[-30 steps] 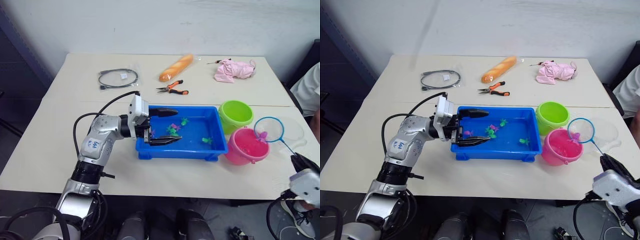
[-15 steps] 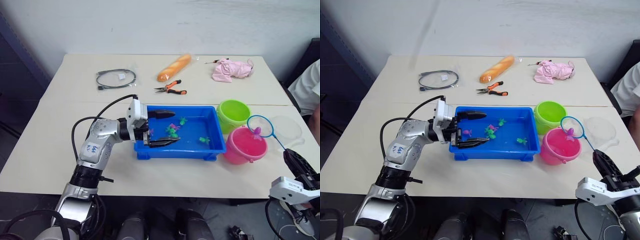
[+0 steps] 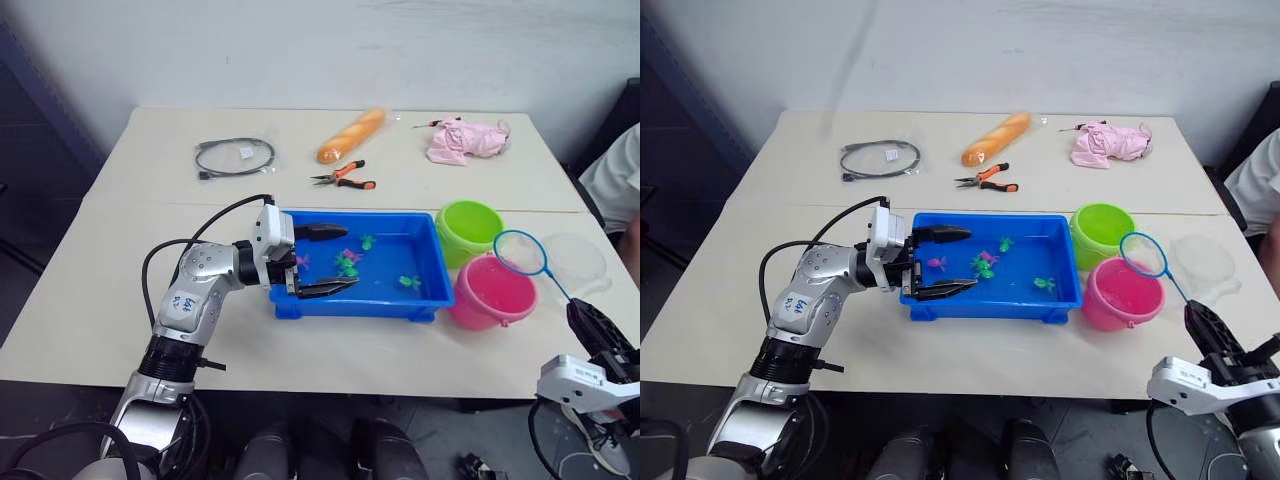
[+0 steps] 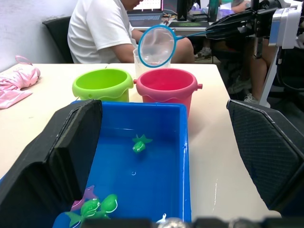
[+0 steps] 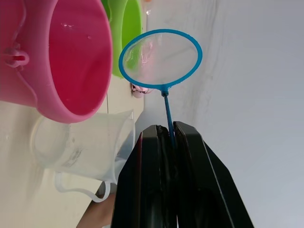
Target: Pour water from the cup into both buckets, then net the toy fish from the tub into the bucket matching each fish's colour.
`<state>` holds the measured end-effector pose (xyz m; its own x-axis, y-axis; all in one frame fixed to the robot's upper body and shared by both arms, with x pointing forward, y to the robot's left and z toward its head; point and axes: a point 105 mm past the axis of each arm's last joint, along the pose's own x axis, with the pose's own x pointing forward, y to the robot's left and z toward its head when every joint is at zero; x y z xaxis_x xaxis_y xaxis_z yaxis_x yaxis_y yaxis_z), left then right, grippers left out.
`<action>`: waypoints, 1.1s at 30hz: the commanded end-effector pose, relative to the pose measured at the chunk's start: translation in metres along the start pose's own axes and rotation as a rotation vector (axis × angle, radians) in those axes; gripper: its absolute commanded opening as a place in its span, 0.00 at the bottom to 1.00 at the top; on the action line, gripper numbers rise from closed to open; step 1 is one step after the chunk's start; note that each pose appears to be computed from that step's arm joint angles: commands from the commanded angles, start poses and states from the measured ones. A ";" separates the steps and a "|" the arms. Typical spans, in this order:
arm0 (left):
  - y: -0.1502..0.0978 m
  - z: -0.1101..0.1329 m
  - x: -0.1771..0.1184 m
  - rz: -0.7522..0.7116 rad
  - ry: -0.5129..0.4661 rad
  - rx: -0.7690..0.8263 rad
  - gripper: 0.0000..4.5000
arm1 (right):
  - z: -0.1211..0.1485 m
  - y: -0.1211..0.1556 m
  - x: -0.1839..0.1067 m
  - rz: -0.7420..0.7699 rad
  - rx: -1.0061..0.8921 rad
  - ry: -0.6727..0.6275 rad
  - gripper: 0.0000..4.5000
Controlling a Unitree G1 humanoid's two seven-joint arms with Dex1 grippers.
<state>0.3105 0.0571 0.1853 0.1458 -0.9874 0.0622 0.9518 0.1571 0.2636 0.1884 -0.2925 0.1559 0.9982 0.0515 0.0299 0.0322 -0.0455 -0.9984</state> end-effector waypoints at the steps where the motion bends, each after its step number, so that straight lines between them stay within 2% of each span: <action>1: -0.001 0.008 -0.001 0.006 -0.018 0.036 1.00 | -0.019 -0.024 -0.005 -0.096 0.007 0.071 0.00; 4: 0.003 0.009 -0.006 0.021 -0.018 0.034 1.00 | -0.007 -0.030 0.001 -0.116 0.166 -0.009 0.00; 8: 0.013 0.011 -0.034 0.085 -0.024 0.001 1.00 | 0.024 -0.034 0.020 0.001 0.718 -0.214 0.00; 10: 0.018 0.010 -0.052 0.142 -0.003 -0.010 1.00 | 0.037 -0.048 0.030 0.037 0.843 -0.307 0.00; 13: 0.022 0.002 -0.078 0.212 0.072 -0.017 1.00 | 0.047 -0.067 0.044 0.025 0.950 -0.365 0.00; 15: 0.022 -0.003 -0.095 0.244 0.119 -0.028 1.00 | 0.061 -0.064 0.051 0.111 1.082 -0.406 0.00; 17: 0.022 -0.004 -0.108 0.263 0.161 -0.026 1.00 | 0.087 -0.047 0.059 0.311 1.123 -0.442 0.00; 19: 0.023 -0.003 -0.112 0.268 0.174 -0.019 1.00 | 0.100 -0.036 0.070 0.403 1.149 -0.417 0.00; 22: 0.023 0.001 -0.109 0.270 0.172 0.001 1.00 | 0.114 -0.024 0.089 0.447 1.161 -0.366 0.00; 26: 0.023 0.002 -0.109 0.286 0.171 0.017 1.00 | 0.127 -0.014 0.106 0.486 1.102 -0.359 0.00; 30: 0.024 0.003 -0.110 0.306 0.172 0.026 1.00 | 0.127 0.003 0.128 0.532 0.989 -0.299 0.00; 33: 0.025 0.004 -0.110 0.315 0.173 0.030 1.00 | 0.129 0.003 0.138 0.520 0.932 -0.303 0.00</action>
<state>0.3196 0.1691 0.1787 0.4707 -0.8815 -0.0385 0.8603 0.4488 0.2419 0.3171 -0.1591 0.1400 0.8128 0.4850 -0.3227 -0.5821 0.6544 -0.4827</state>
